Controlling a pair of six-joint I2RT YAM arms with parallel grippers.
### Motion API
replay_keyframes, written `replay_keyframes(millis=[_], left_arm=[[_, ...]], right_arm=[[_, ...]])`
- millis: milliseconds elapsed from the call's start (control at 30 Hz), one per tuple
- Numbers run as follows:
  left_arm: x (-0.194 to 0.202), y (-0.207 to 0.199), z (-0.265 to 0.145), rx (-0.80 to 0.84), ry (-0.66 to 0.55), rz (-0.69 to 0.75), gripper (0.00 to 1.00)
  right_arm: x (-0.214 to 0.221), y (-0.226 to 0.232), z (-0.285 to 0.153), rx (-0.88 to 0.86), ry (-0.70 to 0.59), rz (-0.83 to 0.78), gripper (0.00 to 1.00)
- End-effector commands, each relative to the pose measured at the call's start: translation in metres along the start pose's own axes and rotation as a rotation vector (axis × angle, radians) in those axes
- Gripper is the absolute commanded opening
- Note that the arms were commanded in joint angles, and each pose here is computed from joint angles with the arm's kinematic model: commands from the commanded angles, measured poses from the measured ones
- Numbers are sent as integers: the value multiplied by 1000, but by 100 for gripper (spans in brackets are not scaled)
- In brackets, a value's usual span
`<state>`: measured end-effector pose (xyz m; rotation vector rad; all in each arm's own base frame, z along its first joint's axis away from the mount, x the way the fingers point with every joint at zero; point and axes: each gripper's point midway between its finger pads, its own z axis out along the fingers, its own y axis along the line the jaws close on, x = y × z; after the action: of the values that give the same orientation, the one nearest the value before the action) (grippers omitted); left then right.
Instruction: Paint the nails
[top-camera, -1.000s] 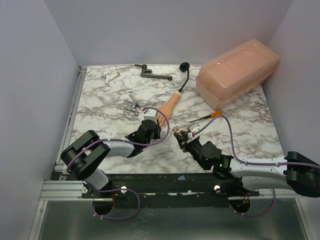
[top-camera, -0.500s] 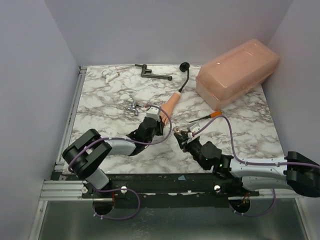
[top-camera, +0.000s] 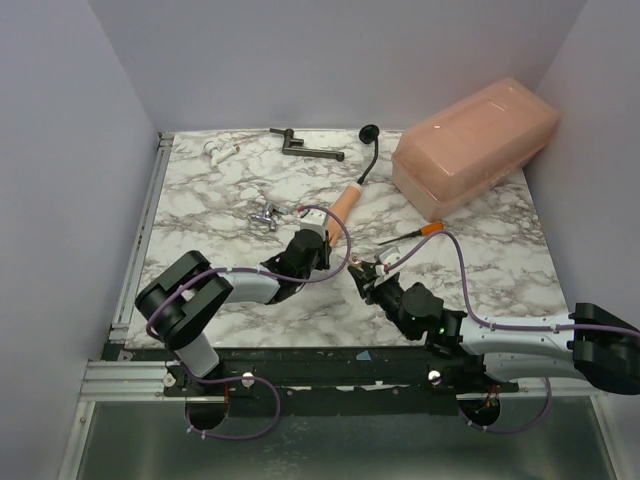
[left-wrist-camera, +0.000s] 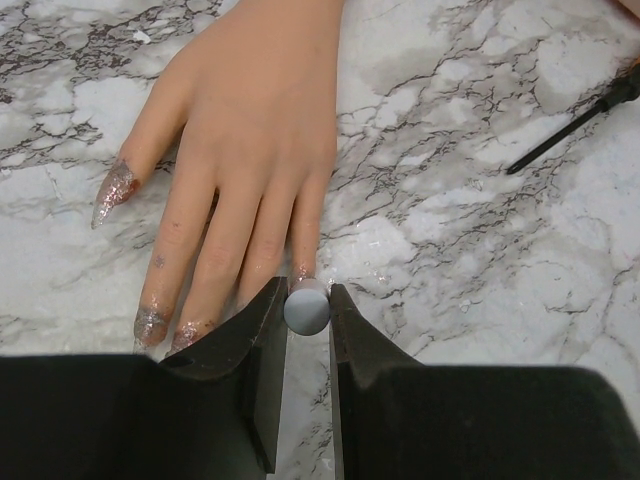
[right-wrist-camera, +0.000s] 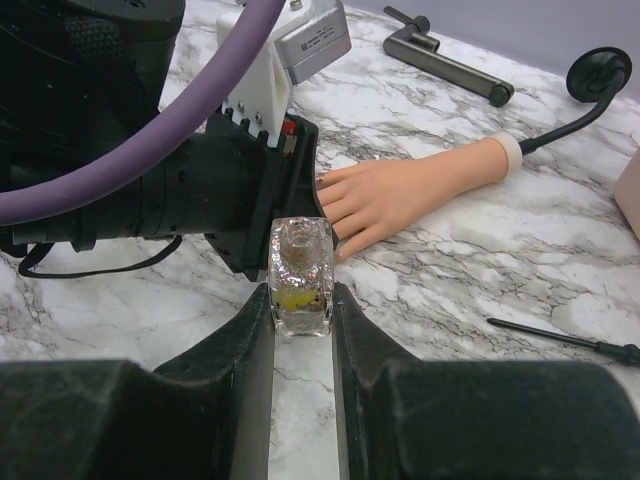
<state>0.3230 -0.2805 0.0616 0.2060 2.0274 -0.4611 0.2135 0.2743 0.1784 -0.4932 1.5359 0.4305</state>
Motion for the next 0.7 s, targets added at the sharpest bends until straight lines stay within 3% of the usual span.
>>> replay_keyframes(millis=[0,667], left_arm=[[5,1,2,-27,25,-1,0],[10,14,-2,-106,39,-32,0]], right_arm=[[-7,-6,-1,30,-21,28,1],[-6,-5,1,30,-17,25,1]])
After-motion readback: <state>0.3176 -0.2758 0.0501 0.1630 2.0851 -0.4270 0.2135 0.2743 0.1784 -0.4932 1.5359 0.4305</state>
